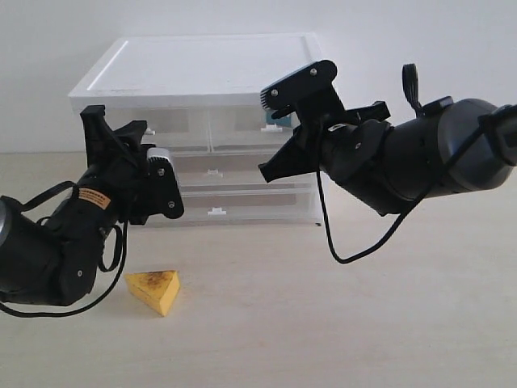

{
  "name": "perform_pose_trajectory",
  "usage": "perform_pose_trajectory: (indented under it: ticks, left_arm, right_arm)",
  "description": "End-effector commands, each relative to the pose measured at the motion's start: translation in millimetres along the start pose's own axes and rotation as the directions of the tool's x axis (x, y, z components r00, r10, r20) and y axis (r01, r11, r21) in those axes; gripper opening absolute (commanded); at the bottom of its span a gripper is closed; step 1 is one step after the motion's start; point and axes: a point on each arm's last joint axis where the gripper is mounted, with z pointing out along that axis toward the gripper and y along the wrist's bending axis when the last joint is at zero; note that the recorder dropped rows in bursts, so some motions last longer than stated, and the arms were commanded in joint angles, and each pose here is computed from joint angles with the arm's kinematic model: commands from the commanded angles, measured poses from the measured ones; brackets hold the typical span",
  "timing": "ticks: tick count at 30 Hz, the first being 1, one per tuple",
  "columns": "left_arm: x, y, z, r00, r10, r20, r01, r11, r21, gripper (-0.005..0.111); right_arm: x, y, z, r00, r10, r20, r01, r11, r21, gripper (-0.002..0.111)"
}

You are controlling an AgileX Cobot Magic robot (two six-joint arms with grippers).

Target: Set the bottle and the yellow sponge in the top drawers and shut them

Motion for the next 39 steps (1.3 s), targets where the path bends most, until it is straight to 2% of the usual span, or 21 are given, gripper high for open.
perform_pose_trajectory:
  ticks: [1, 8, 16, 23, 25, 32, 39]
  left_arm:
    - [1.3, -0.7, 2.7, 1.0, 0.006, -0.004, -0.006, 1.0, -0.011, 0.035]
    - [-1.2, 5.4, 9.3, 1.0, -0.003, -0.001, 0.002, 0.999, -0.041, 0.035]
    - [11.3, 7.2, 12.3, 1.0, 0.001, -0.029, -0.003, 0.999, -0.047, 0.035]
    - [6.5, 7.3, 12.4, 0.999, 0.026, 0.026, -0.024, 0.999, -0.048, 0.035]
    - [6.1, 7.3, 12.4, 0.999, 0.028, 0.031, -0.026, 0.999, -0.048, 0.031]
    - [6.1, 7.3, 12.4, 0.998, 0.053, 0.03, -0.052, 0.997, -0.049, 0.004]
    - [3.5, 5.0, 9.7, 0.998, 0.051, 0.033, -0.05, 0.998, -0.038, 0.004]
  right_arm:
    - [-5.2, -11.6, 3.6, 0.999, -0.012, 0.033, 0.01, 0.998, 0.059, 0.0]
    - [-4.9, -11.0, 3.6, 0.999, -0.014, 0.03, 0.013, 0.998, 0.053, 0.0]
    - [-5.1, -10.9, 3.6, 0.999, -0.02, 0.032, 0.019, 0.998, 0.053, 0.0]
    - [-5.2, -10.8, 3.6, 0.999, -0.023, 0.033, 0.022, 0.998, 0.052, 0.0]
    - [-5.2, -10.8, 3.6, 0.999, -0.023, 0.033, 0.022, 0.998, 0.052, 0.0]
    - [-5.2, -10.8, 3.6, 0.999, -0.021, 0.033, 0.019, 0.998, 0.052, 0.0]
    - [-5.3, -11.1, 3.6, 0.999, -0.021, 0.034, 0.019, 0.998, 0.054, 0.0]
